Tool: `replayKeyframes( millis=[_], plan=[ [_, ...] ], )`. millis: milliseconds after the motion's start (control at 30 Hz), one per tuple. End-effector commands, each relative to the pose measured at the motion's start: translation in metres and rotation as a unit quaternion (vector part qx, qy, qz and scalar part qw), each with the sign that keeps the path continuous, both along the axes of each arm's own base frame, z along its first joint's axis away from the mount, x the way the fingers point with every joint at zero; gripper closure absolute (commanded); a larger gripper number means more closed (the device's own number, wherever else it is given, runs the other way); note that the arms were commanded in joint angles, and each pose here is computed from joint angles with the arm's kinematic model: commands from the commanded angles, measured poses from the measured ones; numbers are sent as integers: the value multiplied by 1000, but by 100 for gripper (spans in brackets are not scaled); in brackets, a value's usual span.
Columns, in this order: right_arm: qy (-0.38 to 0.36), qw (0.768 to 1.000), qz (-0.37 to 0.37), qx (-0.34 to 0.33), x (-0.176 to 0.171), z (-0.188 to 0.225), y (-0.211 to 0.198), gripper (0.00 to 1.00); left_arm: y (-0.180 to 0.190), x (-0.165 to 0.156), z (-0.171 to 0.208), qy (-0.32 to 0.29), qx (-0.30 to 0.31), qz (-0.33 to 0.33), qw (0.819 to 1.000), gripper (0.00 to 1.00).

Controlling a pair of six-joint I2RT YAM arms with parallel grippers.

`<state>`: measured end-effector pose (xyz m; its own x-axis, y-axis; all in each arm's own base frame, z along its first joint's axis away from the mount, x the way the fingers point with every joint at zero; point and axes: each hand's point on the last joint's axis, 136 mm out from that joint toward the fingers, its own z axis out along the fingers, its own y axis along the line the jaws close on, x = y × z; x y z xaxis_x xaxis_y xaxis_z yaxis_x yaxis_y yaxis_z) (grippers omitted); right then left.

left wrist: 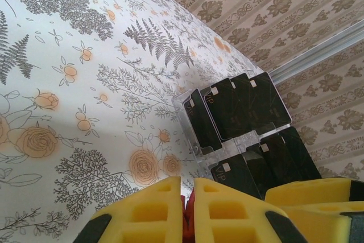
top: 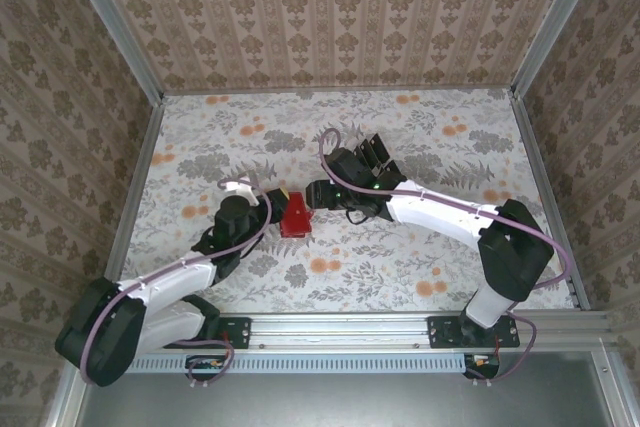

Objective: Put the credit cards into the card holder
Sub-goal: Open the button on the card holder.

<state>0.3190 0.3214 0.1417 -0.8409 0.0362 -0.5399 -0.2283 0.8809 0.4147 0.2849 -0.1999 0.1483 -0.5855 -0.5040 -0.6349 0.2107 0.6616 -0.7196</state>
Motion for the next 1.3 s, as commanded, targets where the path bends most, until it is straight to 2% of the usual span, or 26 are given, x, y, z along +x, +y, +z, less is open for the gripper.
replayKeyframes(
  millis=[0, 200, 733, 867, 1000, 1033, 1167, 1267],
  plan=[
    [5, 999, 11, 31, -8, 8, 8, 39, 2, 5, 15, -24, 10, 5, 1000, 100],
    [20, 999, 23, 28, -14, -5, 19, 40, 2, 5, 16, -24, 9, 6, 1000, 100],
    [66, 997, 31, 11, -25, -48, 21, 50, 4, 4, 20, -28, 8, 9, 1000, 100],
    [67, 997, 34, 13, -26, -50, 23, 69, 4, 5, 20, -28, 9, 10, 1000, 100],
    [65, 997, 40, 19, -26, -44, 24, 96, 4, 4, 17, -24, 11, 8, 1000, 100],
    [63, 997, 40, 21, -24, -41, 24, 100, 4, 4, 15, -22, 14, 9, 1000, 100],
    [51, 997, 39, 35, -18, -27, 22, 100, 13, 0, -4, 8, 41, 12, 999, 100],
    [44, 997, 46, 42, -16, -18, 27, 100, 31, -3, -26, 43, 77, 23, 996, 55]
  ],
)
